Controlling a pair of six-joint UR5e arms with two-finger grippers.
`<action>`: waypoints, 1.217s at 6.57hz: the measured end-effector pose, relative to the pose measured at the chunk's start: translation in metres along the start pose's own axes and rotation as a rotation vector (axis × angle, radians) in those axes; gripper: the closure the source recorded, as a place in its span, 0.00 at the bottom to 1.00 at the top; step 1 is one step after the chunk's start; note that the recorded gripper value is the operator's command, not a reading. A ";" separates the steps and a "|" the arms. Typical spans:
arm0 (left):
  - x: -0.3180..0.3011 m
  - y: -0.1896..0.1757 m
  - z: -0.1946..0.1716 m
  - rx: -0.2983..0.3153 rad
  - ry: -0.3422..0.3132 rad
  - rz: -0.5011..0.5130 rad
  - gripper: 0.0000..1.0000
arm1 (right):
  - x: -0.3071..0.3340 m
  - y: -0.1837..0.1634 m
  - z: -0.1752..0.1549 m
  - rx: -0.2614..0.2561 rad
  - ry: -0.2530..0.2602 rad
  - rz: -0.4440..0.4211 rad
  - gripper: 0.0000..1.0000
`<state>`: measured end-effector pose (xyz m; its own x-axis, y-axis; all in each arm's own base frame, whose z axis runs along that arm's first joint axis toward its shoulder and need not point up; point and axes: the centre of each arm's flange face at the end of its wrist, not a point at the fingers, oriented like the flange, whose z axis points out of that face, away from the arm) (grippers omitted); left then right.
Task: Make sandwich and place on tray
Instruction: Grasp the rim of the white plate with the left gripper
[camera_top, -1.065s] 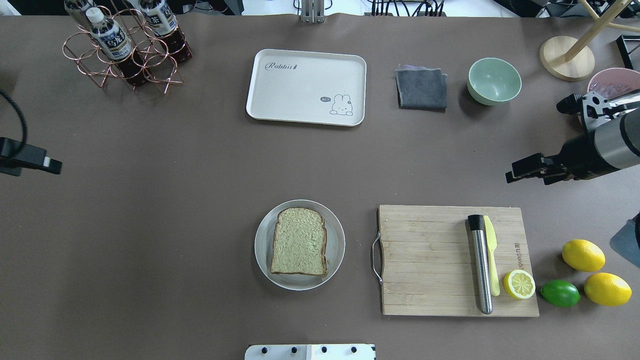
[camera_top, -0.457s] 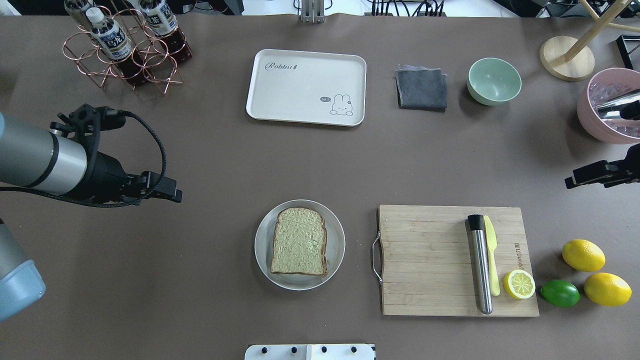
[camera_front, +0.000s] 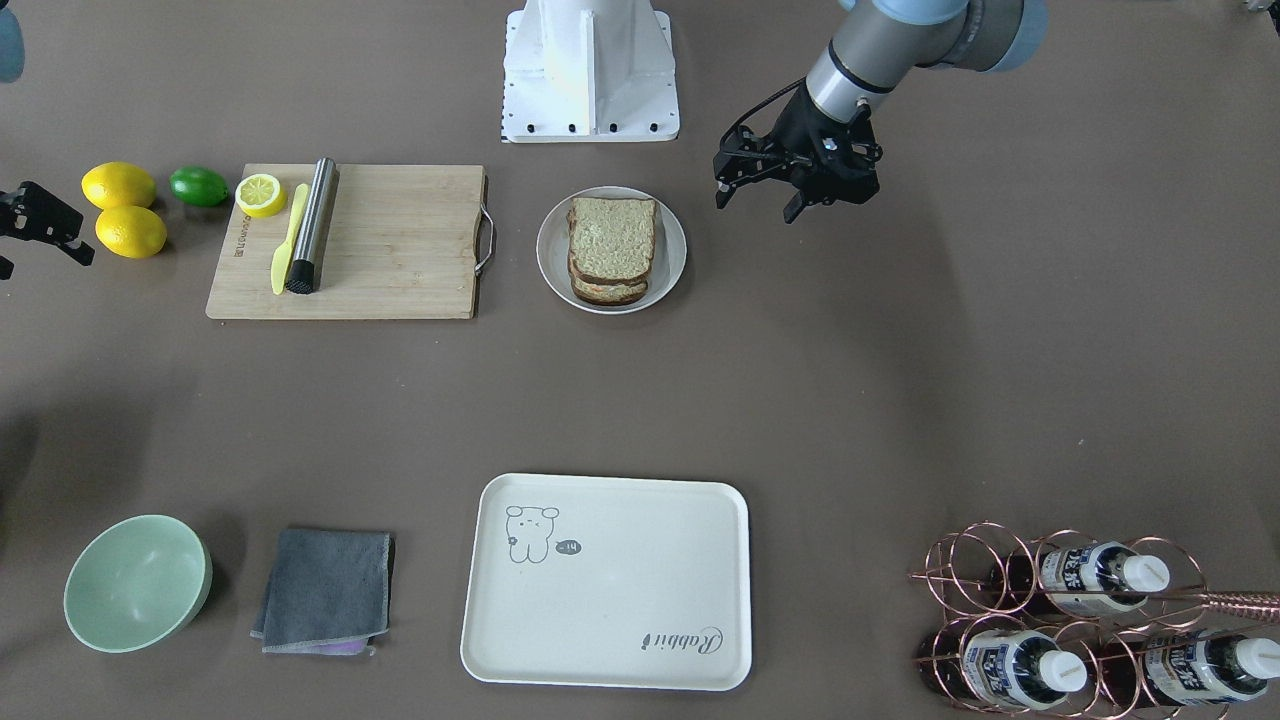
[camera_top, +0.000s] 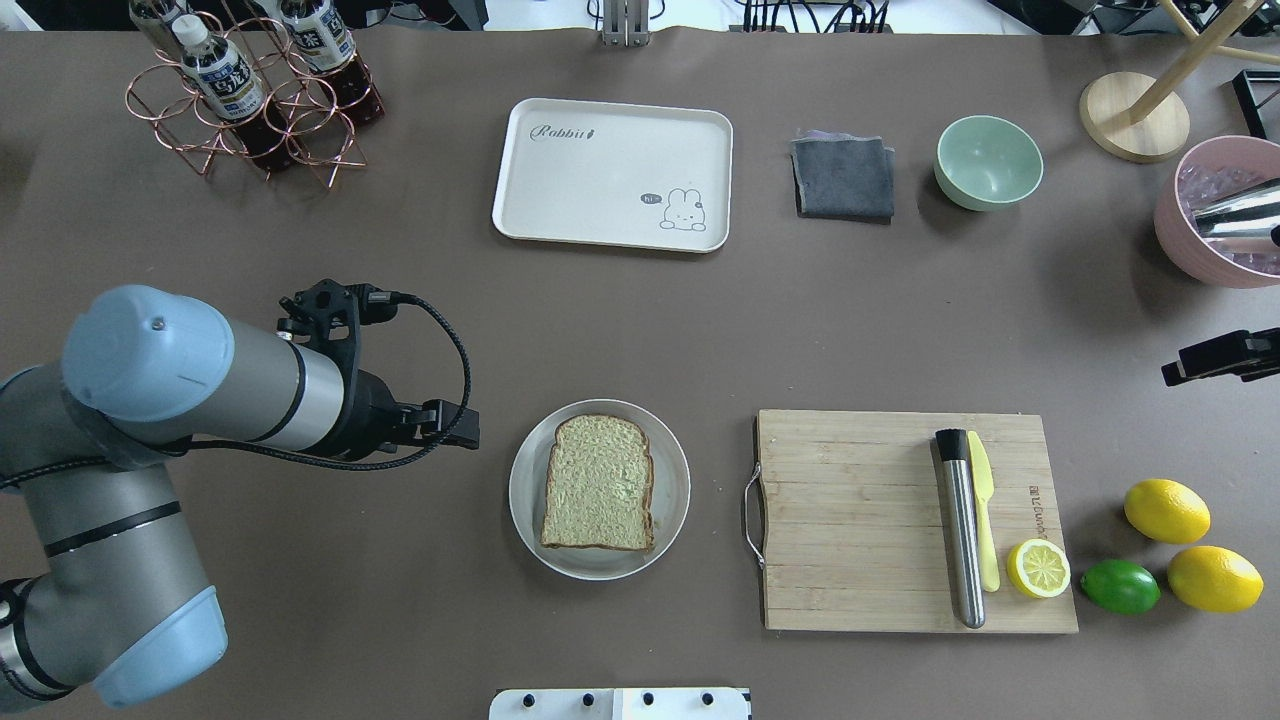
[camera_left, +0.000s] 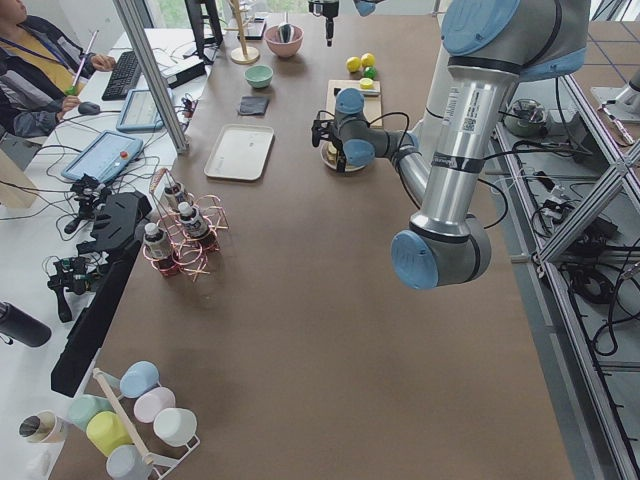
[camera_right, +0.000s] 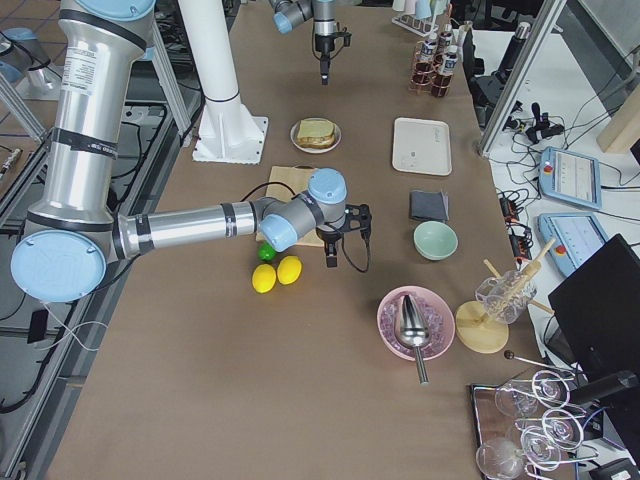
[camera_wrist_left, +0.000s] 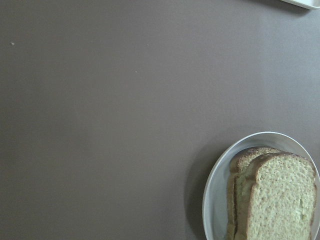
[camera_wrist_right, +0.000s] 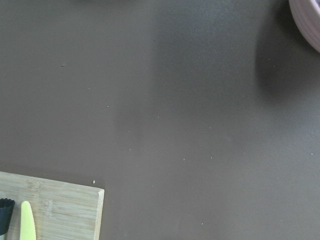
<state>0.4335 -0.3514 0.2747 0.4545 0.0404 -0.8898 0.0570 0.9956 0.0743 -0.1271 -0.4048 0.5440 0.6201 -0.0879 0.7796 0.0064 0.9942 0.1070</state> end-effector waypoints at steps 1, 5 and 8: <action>0.004 0.005 0.018 0.004 -0.019 0.006 0.19 | 0.004 0.002 0.000 -0.001 0.002 -0.003 0.00; 0.031 0.021 0.078 0.019 -0.069 0.035 0.52 | 0.009 0.005 -0.003 -0.011 -0.013 0.006 0.00; 0.038 0.032 0.091 0.016 -0.077 0.045 0.63 | 0.017 0.007 -0.009 -0.007 -0.019 0.023 0.00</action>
<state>0.5333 -0.3261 0.2843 0.5243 0.0779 -0.8480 0.0491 0.9914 0.1214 -0.1093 -0.3984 0.5520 0.6054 -0.0658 0.7932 -0.0027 0.9964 0.0847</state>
